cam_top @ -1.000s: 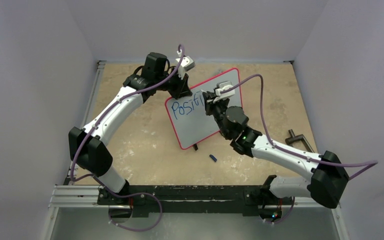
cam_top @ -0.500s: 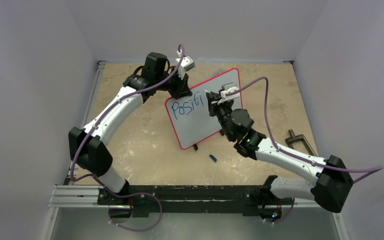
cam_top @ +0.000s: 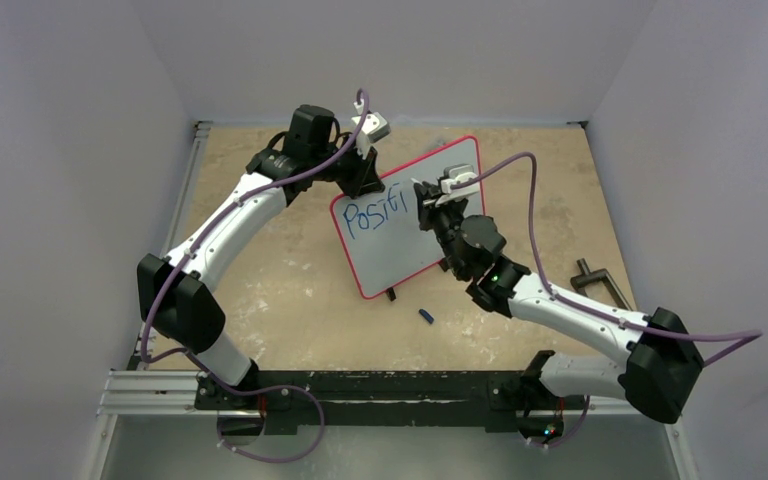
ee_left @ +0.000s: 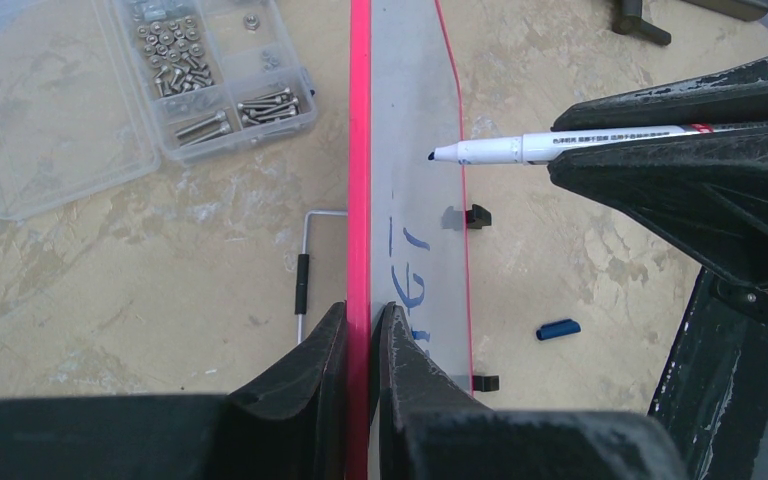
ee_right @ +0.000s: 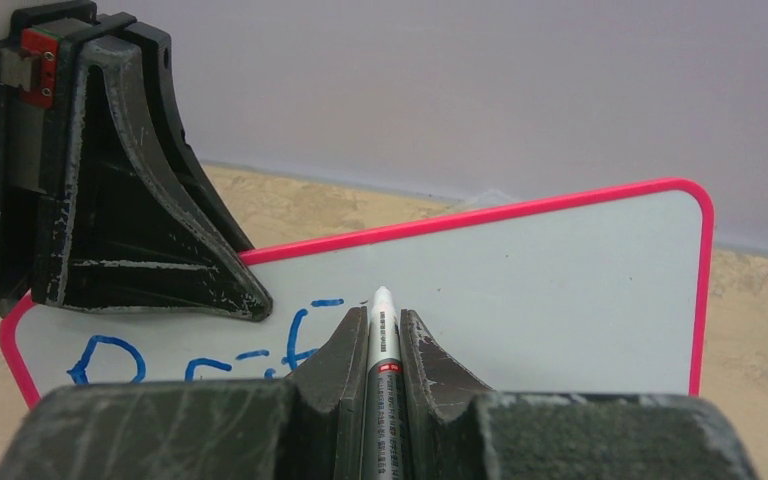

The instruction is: Write a sentence on the whiteboard

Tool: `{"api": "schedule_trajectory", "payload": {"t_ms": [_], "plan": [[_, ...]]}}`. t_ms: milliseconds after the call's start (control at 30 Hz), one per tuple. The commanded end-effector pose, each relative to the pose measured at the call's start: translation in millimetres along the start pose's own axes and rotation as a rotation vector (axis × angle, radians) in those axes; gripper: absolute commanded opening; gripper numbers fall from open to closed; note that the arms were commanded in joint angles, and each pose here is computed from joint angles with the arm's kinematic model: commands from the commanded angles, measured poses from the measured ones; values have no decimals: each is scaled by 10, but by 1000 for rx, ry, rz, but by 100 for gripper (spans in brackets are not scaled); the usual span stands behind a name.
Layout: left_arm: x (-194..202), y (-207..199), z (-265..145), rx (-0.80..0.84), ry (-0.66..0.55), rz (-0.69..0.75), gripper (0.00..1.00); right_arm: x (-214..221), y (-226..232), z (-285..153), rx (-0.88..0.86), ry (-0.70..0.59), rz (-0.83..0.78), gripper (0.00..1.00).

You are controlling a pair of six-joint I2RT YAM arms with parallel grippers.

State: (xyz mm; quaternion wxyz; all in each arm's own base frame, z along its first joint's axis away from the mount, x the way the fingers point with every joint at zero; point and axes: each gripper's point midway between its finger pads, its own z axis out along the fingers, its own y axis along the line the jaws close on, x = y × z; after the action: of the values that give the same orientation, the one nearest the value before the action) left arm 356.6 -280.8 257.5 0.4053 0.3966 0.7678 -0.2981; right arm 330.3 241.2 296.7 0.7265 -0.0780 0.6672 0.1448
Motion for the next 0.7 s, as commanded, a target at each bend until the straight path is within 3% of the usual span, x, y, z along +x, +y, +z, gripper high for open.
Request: {"api": "schedule_trajectory", "payload": {"t_ms": [0, 667], "plan": [[509, 82, 82, -40, 184, 34, 0, -82, 4, 51, 2, -42, 18, 0], [510, 83, 81, -40, 184, 35, 0, 273, -81, 70, 14, 23, -13, 0]]}}
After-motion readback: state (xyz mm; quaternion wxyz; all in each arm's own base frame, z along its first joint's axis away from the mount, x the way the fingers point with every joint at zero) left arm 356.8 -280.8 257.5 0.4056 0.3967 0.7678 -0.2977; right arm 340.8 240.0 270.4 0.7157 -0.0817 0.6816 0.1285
